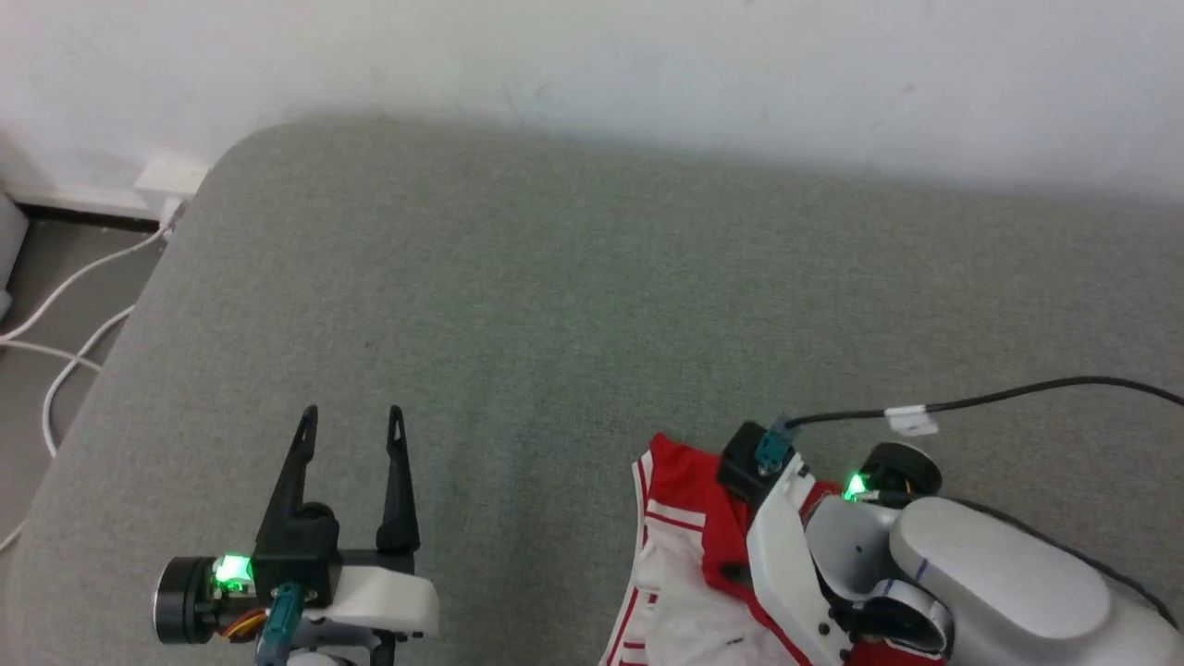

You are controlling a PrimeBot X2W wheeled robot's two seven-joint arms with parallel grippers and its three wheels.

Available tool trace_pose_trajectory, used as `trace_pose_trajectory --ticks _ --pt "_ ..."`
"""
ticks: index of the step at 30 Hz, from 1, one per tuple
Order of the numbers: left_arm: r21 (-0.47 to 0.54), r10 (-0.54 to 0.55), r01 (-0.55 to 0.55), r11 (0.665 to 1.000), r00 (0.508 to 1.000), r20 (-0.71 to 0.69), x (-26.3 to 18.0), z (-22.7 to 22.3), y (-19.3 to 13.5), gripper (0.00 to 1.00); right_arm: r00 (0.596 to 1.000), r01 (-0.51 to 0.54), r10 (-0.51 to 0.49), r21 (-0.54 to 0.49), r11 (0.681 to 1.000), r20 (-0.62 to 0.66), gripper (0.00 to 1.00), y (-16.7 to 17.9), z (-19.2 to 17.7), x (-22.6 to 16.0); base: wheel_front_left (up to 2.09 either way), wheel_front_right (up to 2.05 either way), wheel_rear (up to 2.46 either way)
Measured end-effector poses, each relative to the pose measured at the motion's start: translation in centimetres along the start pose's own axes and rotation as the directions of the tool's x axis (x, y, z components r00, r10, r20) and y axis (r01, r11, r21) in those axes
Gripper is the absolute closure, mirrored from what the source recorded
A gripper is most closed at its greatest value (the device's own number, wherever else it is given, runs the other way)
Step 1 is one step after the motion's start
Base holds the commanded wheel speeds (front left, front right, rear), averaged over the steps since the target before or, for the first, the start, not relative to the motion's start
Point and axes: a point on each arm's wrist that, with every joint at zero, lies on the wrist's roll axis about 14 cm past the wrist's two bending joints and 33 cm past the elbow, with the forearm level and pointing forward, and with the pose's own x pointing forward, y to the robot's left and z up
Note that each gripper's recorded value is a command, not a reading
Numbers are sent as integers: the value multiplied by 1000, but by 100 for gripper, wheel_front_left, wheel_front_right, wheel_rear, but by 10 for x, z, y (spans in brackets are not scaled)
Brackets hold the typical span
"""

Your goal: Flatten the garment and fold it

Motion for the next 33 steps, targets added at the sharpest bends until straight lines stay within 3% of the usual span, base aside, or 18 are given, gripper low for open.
trace_pose_trajectory --ticks 5,6,7,8,13,16,19,23,28,33 --pt "2 16 -16 1000 1000 -14 1 -4 3 0 997 -16 14 -23 1000 -73 100 1 -21 22 0 0 0" --pt "3 18 -18 1000 1000 -18 0 -5 4 0 997 -22 20 -20 1000 -71 88 3 -22 24 0 0 0" --pt "4 20 -20 1000 1000 -20 0 -6 5 0 998 -21 20 -16 1000 -63 62 2 -21 24 0 0 0" --pt "4 21 -21 1000 1000 -20 0 -6 5 0 999 -19 18 -17 1000 -47 0 1 -19 24 0 0 0" --pt "1 17 -17 1000 1000 -19 -2 -6 5 0 991 20 -15 -38 999 137 0 -2 4 14 0 0 0" --pt "0 9 -9 1000 1000 -18 -6 -6 4 0 946 81 -70 -23 996 317 0 -17 32 -12 0 0 0" --pt "-1 -1 1 1000 1000 -11 -8 -5 3 0 854 176 -148 -11 984 500 0 -38 62 -50 0 0 0" --pt "-8 -20 20 1000 1000 3 -8 -1 -2 0 671 338 -276 48 940 688 0 -74 87 -114 0 0 0" --pt "-17 -52 52 998 998 25 -6 5 -12 0 397 492 -440 218 843 805 0 -111 82 -188 0 0 0" --pt "-30 -66 68 997 996 55 -5 15 -18 0 211 583 -577 372 722 789 0 -127 50 -232 0 0 0"
